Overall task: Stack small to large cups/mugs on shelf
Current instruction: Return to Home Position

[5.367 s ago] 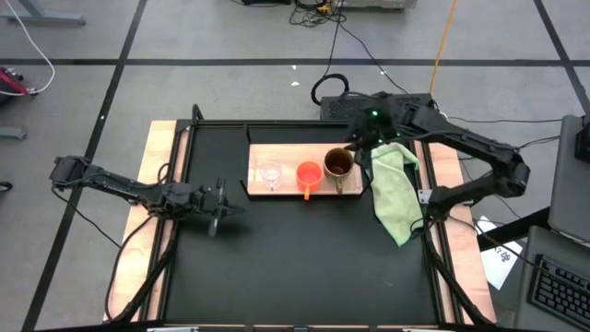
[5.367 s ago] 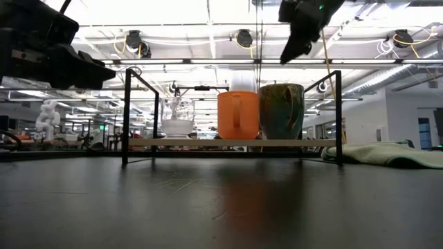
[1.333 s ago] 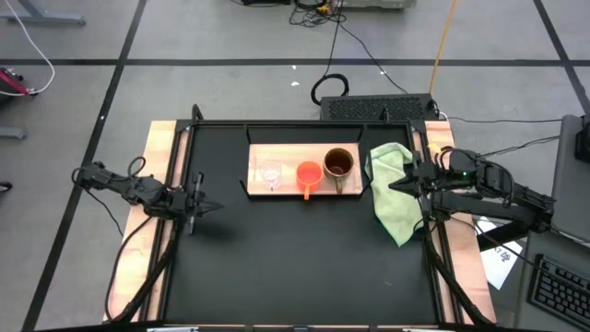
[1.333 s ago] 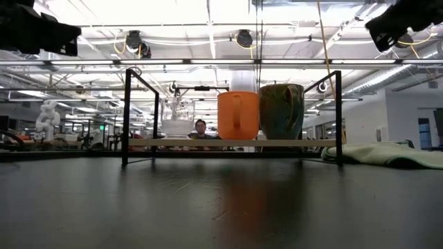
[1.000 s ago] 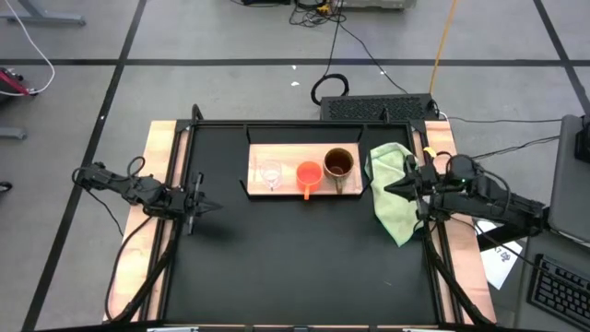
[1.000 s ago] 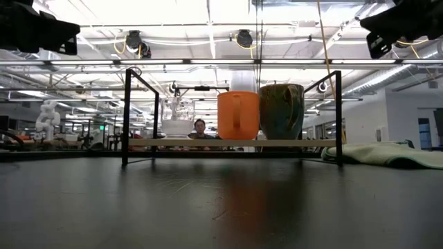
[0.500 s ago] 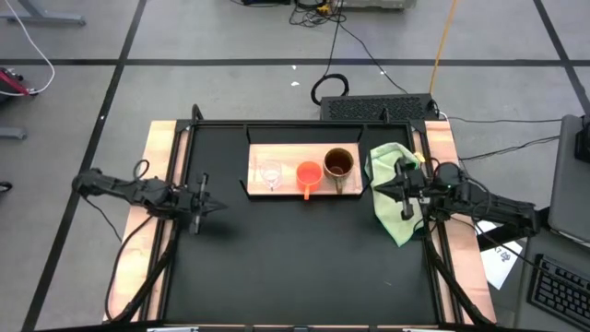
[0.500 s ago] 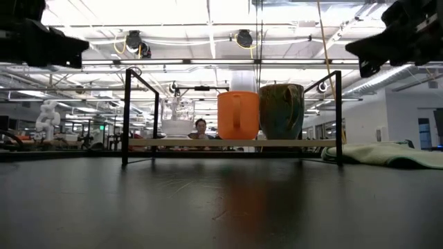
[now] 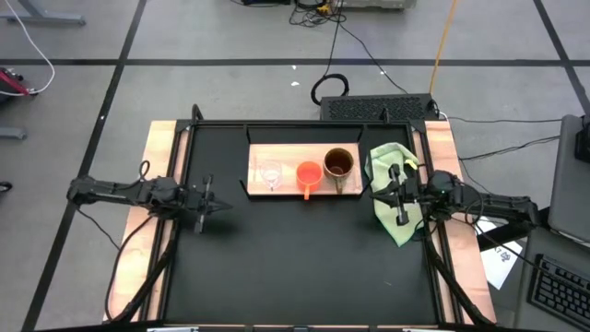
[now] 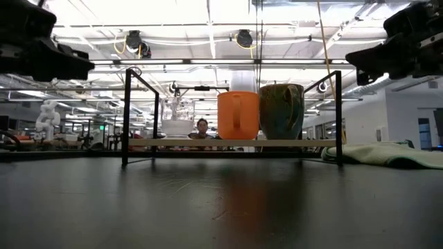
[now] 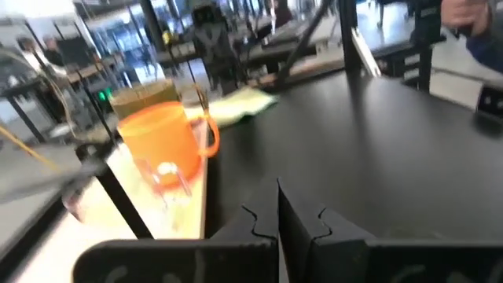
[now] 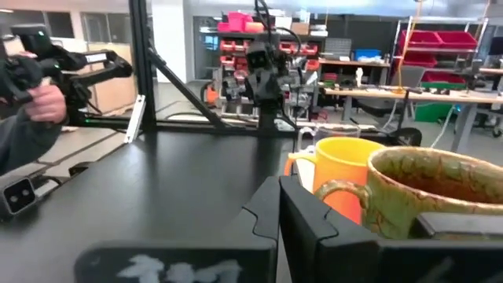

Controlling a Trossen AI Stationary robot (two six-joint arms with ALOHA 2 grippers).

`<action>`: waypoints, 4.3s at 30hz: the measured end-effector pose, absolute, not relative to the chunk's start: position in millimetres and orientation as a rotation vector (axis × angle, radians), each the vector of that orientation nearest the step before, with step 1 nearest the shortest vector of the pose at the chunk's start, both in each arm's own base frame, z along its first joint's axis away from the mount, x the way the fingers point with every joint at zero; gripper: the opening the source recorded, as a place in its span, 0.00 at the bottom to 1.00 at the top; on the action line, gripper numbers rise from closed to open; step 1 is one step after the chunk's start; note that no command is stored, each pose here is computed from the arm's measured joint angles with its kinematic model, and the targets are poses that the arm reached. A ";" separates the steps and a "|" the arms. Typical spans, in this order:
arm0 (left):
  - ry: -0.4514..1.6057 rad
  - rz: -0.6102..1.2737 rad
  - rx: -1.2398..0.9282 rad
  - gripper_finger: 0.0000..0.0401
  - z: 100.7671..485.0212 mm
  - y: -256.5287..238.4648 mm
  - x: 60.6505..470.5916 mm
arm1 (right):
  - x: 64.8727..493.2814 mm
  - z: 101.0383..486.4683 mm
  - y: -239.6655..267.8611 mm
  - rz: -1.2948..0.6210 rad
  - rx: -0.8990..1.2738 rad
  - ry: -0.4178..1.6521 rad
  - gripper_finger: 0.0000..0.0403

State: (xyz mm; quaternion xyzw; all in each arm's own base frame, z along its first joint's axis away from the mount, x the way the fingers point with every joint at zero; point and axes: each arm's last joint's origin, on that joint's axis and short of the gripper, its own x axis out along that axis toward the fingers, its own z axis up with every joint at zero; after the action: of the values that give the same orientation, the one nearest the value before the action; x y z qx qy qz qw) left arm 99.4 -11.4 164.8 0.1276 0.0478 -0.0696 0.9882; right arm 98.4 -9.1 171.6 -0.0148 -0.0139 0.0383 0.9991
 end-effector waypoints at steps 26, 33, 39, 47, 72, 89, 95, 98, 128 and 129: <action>0.022 -0.275 0.234 0.00 171.2 -10.3 108.7 | 98.7 170.3 -8.2 0.085 0.010 -0.022 0.00; -0.052 -0.228 0.122 0.00 180.3 -9.2 109.1 | 98.6 172.8 -8.1 0.086 0.005 -0.048 0.00; -0.054 -0.229 0.075 0.00 181.1 -9.2 109.1 | 98.6 173.0 -8.1 0.086 0.005 -0.050 0.00; -0.055 -0.230 0.068 0.01 181.4 -9.2 109.0 | 98.6 172.8 -8.1 0.087 0.030 -0.048 0.00; -0.056 -0.230 0.079 0.07 181.3 -9.3 109.0 | 98.6 172.8 -8.1 0.088 0.039 -0.048 0.00; -0.056 -0.230 0.077 0.03 181.4 -9.3 109.0 | 98.6 172.8 -8.1 0.088 0.039 -0.048 0.00; -0.056 -0.230 0.077 0.07 181.4 -9.3 109.0 | 98.7 172.7 -8.1 0.088 0.039 -0.047 0.00; -0.056 -0.230 0.077 0.08 181.4 -9.3 109.0 | 98.7 172.5 -8.1 0.088 0.039 -0.047 0.00; -0.057 -0.230 0.077 0.08 181.6 -9.3 109.0 | 98.7 172.6 -8.1 0.087 0.039 -0.047 0.00; -0.056 -0.230 0.077 0.08 181.5 -9.3 109.0 | 98.7 172.7 -8.1 0.088 0.039 -0.047 0.00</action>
State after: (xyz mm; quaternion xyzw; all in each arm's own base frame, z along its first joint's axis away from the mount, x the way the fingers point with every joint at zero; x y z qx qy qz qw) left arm 109.0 -9.3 181.5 0.0386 -0.0281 -0.1145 0.9923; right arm 98.7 -8.1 172.7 0.0194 -0.0237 0.0437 0.9986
